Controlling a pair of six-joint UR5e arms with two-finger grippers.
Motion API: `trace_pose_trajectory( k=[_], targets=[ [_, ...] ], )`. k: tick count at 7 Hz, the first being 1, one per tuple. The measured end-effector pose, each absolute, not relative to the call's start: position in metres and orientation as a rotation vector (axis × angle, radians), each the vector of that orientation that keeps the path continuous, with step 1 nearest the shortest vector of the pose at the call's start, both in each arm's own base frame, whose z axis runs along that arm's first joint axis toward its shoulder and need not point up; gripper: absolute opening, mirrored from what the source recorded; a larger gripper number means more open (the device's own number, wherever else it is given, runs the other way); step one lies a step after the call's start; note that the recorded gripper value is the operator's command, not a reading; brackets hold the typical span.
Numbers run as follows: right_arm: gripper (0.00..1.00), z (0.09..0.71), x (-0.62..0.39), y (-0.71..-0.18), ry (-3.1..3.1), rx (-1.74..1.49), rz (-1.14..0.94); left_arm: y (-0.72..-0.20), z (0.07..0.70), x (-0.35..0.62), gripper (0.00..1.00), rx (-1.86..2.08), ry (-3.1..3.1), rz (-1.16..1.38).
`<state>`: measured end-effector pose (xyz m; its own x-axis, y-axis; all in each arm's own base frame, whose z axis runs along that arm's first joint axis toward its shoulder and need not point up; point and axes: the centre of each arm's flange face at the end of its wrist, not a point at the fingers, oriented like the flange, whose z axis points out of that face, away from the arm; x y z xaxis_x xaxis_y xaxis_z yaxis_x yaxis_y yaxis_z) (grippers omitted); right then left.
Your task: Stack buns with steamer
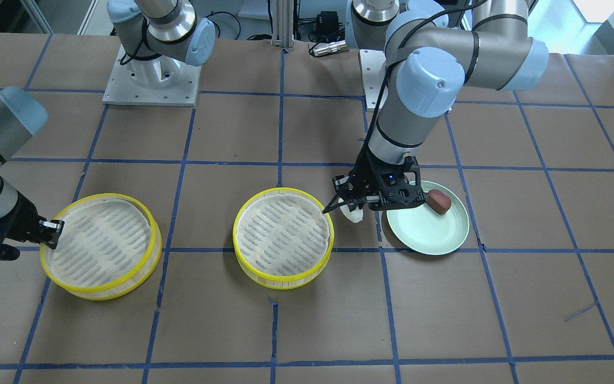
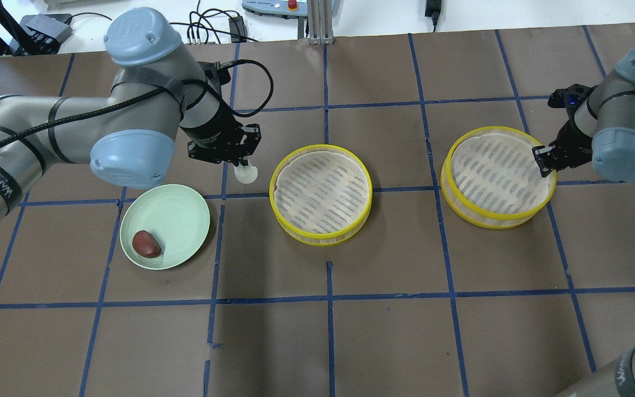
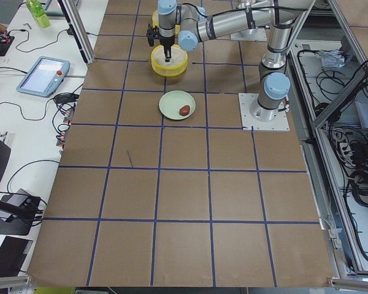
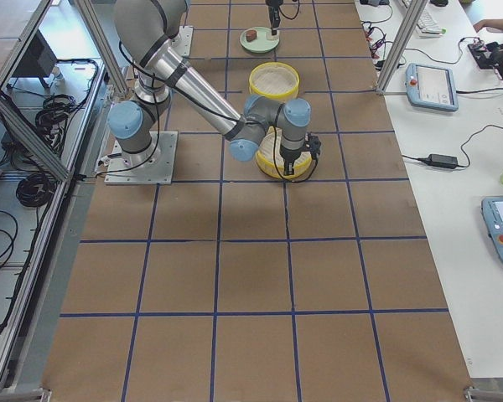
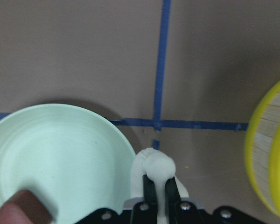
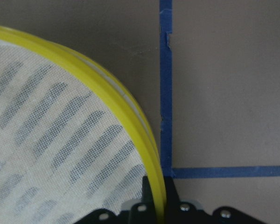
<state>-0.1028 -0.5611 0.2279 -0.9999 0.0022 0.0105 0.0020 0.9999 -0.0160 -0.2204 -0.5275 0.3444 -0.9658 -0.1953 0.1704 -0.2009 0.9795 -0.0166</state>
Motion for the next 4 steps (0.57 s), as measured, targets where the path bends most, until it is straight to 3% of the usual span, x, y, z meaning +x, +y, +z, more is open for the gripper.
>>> trace_pose_trajectory(
  k=[1,2,4],
  targets=[
    [0.05,0.253,-0.103,-0.562,-3.132,-0.004,0.023,-0.529,0.337,-0.248,0.69,0.348,-2.895,0.025],
    [0.05,0.275,-0.103,-0.561,-3.135,-0.006,0.015,-0.530,0.317,-0.275,1.00,0.373,-2.859,-0.001],
    [0.05,0.288,-0.098,-0.559,-3.140,-0.009,0.005,-0.529,0.289,-0.300,1.00,0.365,-2.847,-0.015]
  ],
)
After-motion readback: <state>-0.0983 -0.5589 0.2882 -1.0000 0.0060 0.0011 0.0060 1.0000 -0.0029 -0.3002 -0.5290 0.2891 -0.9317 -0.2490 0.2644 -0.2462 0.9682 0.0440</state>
